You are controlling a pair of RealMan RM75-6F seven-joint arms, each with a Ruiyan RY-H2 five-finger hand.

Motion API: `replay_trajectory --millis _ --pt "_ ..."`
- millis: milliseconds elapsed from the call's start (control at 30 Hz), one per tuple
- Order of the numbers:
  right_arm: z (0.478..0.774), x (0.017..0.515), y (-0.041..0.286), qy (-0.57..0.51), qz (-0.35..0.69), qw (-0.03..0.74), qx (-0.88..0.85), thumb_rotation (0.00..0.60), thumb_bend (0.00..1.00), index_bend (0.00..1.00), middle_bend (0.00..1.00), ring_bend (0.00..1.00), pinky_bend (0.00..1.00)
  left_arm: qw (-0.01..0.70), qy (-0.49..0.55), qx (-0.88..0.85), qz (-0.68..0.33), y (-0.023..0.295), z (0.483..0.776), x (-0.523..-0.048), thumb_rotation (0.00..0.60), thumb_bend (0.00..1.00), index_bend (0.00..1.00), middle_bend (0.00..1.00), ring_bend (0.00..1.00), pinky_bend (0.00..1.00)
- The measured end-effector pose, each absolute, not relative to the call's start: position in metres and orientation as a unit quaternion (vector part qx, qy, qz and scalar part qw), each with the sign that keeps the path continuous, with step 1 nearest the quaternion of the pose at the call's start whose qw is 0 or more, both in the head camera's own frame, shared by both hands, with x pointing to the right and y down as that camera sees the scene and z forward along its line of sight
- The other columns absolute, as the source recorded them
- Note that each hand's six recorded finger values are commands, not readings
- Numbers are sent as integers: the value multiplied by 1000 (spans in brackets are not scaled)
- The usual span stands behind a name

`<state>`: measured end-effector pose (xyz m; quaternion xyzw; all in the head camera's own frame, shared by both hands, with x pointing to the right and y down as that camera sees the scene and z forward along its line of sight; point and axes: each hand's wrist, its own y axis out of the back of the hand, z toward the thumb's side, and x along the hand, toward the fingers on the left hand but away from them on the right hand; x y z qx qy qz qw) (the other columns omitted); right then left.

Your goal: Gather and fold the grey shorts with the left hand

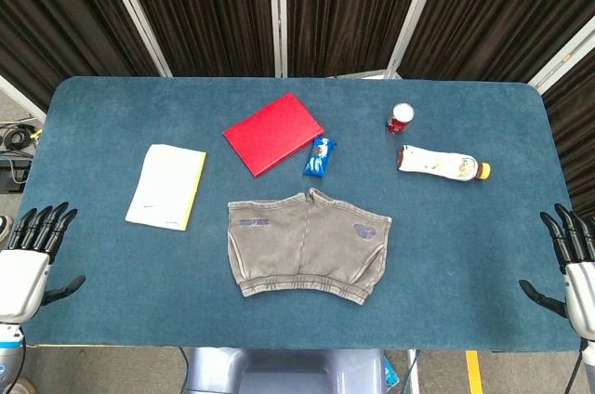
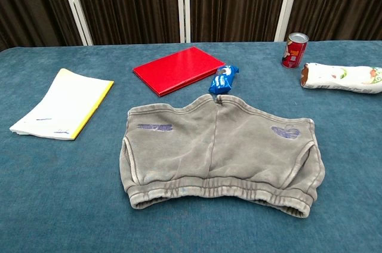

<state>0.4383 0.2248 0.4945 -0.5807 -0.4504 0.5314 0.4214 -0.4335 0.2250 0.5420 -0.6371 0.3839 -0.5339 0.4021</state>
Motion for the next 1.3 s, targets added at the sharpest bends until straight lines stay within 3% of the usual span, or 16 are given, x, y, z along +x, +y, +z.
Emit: replay_trajectory --millis 367,567,833,1067,1300 --pt "493 440 224 -453 531 419 -581 600 0 61 0 0 0 404 365 -651 -528 222 555 -428 600 0 4 0 0 0" --pt "494 444 221 -456 538 419 -573 600 0 63 0 0 0 416 304 -708 -484 207 596 -391 600 0 190 2 0 16" --pt "498 454 216 -460 555 415 -554 600 0 63 0 0 0 481 191 -754 -404 180 658 -310 600 12 370 135 109 170" --pt "502 464 212 -463 572 408 -540 600 0 63 0 0 0 522 120 -760 -368 167 686 -275 600 15 378 141 127 191" --pt "506 469 210 -463 581 404 -534 600 0 64 0 0 0 520 64 -779 -345 175 708 -255 600 16 385 140 142 222"
